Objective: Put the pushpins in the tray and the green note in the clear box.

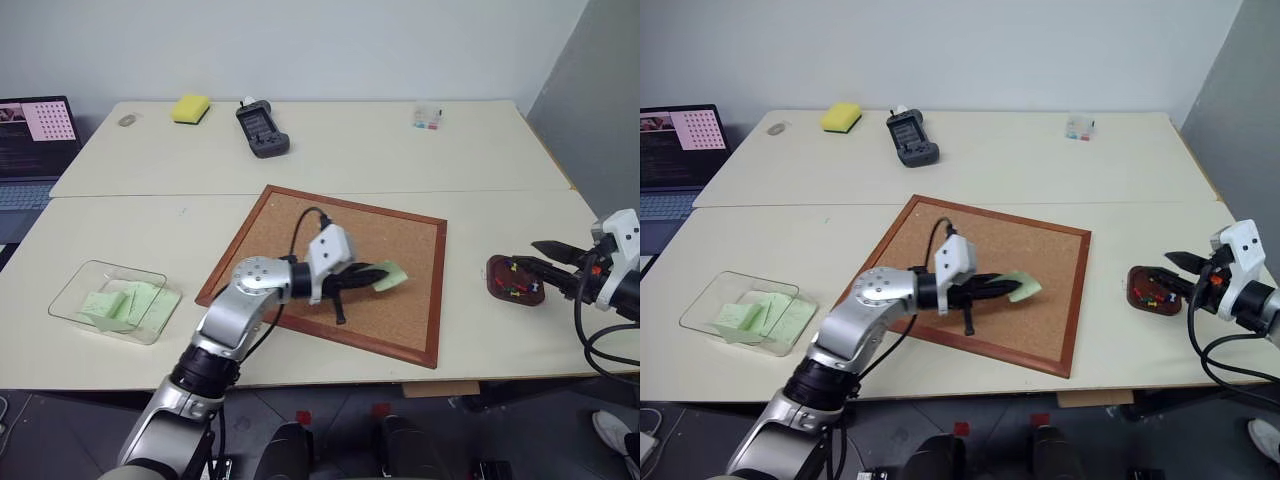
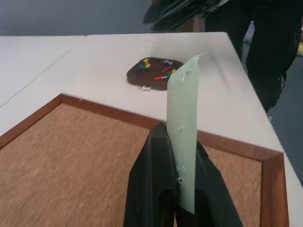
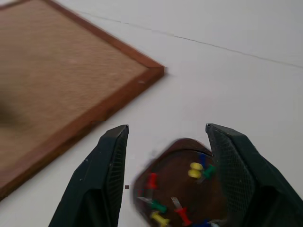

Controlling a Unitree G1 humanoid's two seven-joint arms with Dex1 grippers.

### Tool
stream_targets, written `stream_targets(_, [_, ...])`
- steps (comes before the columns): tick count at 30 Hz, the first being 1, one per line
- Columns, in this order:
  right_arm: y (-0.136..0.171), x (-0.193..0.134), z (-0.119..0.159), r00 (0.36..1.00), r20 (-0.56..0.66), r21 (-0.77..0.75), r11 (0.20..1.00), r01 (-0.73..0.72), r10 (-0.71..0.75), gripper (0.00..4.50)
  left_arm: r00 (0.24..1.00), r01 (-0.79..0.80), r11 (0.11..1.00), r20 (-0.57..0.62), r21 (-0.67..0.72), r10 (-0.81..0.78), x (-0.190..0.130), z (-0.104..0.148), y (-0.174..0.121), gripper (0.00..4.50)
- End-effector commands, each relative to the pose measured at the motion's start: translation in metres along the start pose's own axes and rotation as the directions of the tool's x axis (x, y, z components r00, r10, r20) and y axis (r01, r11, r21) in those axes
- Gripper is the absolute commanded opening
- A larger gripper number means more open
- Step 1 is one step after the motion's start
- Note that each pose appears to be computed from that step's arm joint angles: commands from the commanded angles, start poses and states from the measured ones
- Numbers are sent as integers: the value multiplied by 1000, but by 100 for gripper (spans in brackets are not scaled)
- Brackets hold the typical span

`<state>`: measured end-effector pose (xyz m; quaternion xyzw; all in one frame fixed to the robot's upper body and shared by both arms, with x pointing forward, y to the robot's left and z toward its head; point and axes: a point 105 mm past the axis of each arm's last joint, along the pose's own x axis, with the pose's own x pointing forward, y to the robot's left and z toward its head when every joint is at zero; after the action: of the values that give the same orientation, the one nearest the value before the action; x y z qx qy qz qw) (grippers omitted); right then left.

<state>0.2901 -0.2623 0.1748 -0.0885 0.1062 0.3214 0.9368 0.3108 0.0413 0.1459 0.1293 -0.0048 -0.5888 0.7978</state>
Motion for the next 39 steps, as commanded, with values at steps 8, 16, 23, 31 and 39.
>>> stream_targets(8, [126, 52, 61, 842, 141, -198, 848, -491, 521, 275, 790, -613, 790, -14, -10, 613, -128, 35, 60, 0])
stream_targets(16, [155, 77, 81, 723, 207, -239, 751, -616, 659, 275, 202, -977, 188, -140, -106, 969, -247, 21, 73, 0])
stream_targets(23, [168, 83, 83, 676, 218, -238, 710, -663, 704, 275, 3, -976, -55, -270, -209, 963, -277, -13, 56, 0])
stream_targets(31, [163, 81, 80, 698, 216, -222, 731, -646, 683, 283, -163, -939, -256, -357, -231, 920, -290, -33, 28, 97])
stream_targets(39, [162, 86, 81, 696, 231, -214, 734, -645, 679, 283, -187, -931, -274, -334, -239, 924, -290, -24, 24, 246])
